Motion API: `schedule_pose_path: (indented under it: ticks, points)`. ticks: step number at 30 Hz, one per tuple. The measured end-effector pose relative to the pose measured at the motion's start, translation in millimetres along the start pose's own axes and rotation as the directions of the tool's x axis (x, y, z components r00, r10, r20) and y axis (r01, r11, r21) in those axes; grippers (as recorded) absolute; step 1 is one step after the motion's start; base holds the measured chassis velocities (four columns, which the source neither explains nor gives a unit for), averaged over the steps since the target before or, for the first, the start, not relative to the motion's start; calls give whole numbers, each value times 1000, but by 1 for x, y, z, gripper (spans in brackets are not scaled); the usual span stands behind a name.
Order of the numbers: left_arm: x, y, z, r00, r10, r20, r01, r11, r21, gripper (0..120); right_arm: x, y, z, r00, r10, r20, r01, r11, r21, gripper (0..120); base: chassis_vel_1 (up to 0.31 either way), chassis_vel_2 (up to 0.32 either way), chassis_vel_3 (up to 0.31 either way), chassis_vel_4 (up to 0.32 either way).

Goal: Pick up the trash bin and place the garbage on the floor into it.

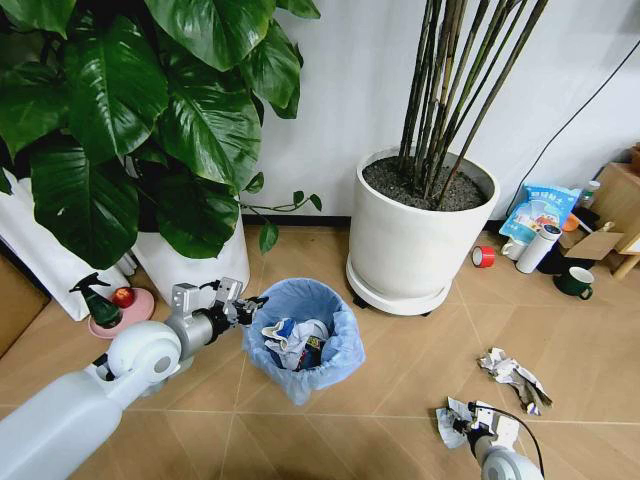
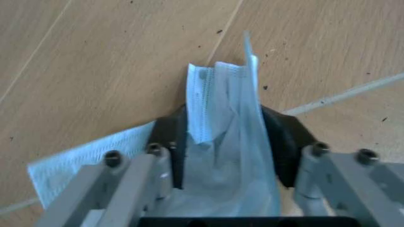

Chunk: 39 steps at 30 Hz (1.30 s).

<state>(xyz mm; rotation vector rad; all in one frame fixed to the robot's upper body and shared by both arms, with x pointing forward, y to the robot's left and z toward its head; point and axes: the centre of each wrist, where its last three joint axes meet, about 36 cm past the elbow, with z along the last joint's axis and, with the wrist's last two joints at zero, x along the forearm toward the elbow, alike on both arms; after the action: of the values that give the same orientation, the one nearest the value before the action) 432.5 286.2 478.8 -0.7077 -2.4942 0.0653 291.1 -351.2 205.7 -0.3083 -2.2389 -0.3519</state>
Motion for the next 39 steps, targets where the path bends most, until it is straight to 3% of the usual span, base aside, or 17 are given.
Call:
schedule_pose_path:
  ticks: [9,10,22,24,26,27,28,30,31,32,35,36,37,38,39]
  points:
    - [1,1,-1,1000,-1,3,1,1000,0,0,3,0,-1,1000,-6,-3,6,1000,1,7,0,0,0,0]
    - [1,1,-1,1000,-2,4,2,1000,0,0,4,0,-1,1000,-7,-2,7,1000,2,0,0,0,0,0]
    - [0,4,0,1000,-4,-1,4,1000,6,0,19,-5,-15,996,-68,64,66,997,33,0,0,0,0,0]
    - [-2,4,1,1000,1,-9,-1,1000,6,0,25,-7,-22,987,-116,109,110,992,62,0,0,0,0,0]
    - [-5,6,2,1000,6,-16,-6,1000,4,0,29,-18,-38,938,-250,239,211,961,178,0,0,0,0,0]
    - [-5,6,2,1000,6,-16,-6,1000,4,0,29,-18,-38,938,-250,239,211,961,178,0,0,0,0,0]
    - [-7,7,1,1000,7,-18,-7,1000,2,0,32,-21,-48,898,-330,292,259,931,256,0,0,0,0,0]
    - [-10,5,2,1000,15,-23,-15,1000,3,0,41,-21,-75,779,-517,354,370,835,406,0,0,0,0,0]
    - [-10,5,2,1000,15,-23,-15,1000,3,0,41,-21,-75,779,-517,354,370,835,406,0,0,0,0,0]
    - [-12,4,4,999,21,-29,-21,1000,3,0,47,-16,-95,689,-623,370,430,763,483,0,0,0,0,0]
    - [-16,0,5,999,32,-32,-32,999,-1,0,53,0,-131,480,-806,346,540,582,608,0,0,0,0,0]
    - [-16,0,5,999,32,-32,-32,999,-1,0,53,0,-131,480,-806,346,540,582,608,0,0,0,0,0]
    - [-18,-2,4,999,38,-32,-38,999,-3,0,52,7,-139,411,-851,326,564,519,643,0,0,0,0,0]
    - [-21,-4,4,998,47,-34,-47,999,-8,0,51,19,-153,309,-905,293,592,424,686,0,0,0,0,0]
    - [-22,-5,4,998,51,-35,-51,999,-10,0,50,25,-160,268,-921,283,599,389,700,0,0,0,0,0]
